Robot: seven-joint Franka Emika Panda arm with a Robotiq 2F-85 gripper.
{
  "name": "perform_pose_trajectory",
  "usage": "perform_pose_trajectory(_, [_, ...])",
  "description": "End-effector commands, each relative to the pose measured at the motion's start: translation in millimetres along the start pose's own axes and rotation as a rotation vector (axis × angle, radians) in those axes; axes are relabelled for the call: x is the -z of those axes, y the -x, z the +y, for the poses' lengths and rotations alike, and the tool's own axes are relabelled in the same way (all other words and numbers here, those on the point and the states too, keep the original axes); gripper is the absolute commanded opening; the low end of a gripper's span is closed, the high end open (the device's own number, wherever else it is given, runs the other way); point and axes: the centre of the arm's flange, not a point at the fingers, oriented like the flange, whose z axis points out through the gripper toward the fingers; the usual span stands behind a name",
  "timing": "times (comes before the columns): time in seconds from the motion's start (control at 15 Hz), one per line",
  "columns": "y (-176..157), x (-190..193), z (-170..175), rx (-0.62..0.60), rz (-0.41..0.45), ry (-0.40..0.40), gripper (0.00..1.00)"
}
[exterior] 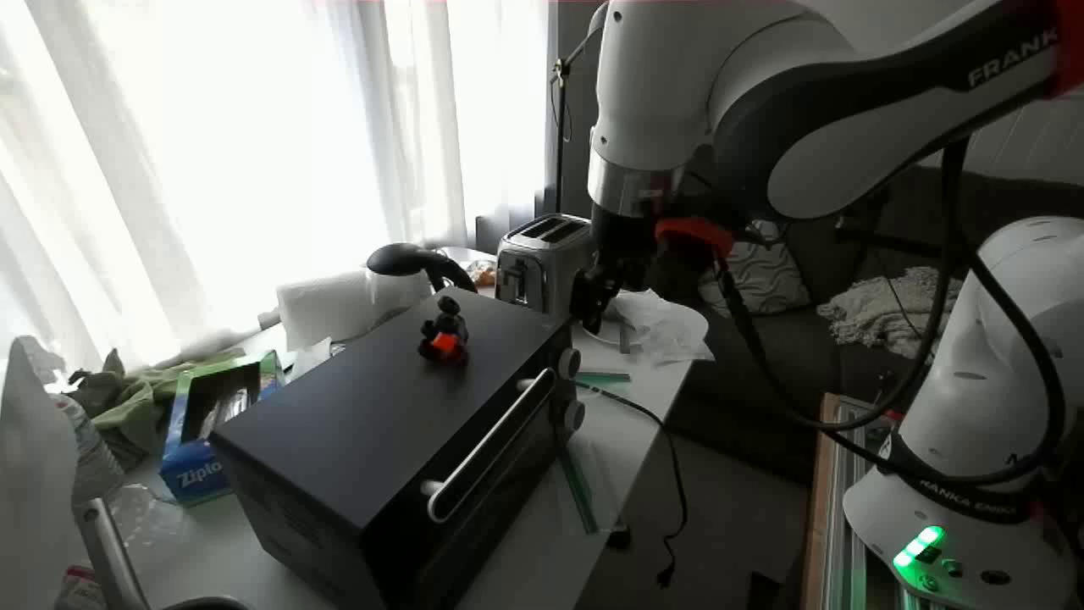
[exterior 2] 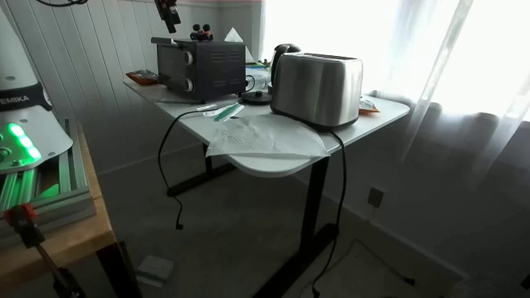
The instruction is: Pick up the toy monster truck and put it the right way up on the oven
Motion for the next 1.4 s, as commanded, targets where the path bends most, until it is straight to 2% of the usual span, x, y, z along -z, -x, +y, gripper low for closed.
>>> perform_pose_trajectory(0.0, [0.0, 0.0, 0.0, 0.000, 0.000, 0.000, 1.00])
perform_pose_trajectory(0.33, [0.0, 0.0, 0.0, 0.000, 0.000, 0.000, 1.00])
perform_pose_trajectory(0.47, [-4.4, 8.2, -21.5, 0.156, 0.069, -0.014, 1.00])
perform_pose_trajectory(0.6, [-2.1, 20.2, -38.6, 0.245, 0.123, -0.036, 1.00])
perform_pose_trajectory(0.87, [-4.5, 28.6, -62.6, 0.400, 0.246, -0.155, 1.00])
perform_pose_trajectory(0.93, [4.4, 31.4, -56.8, 0.329, 0.198, -0.116, 1.00])
perform_pose_trajectory(1.07, [2.0, 32.1, -61.8, 0.367, 0.227, -0.143, 1.00])
perform_pose_trajectory(1.33, [0.3, 29.3, -62.0, 0.379, 0.226, -0.147, 1.00])
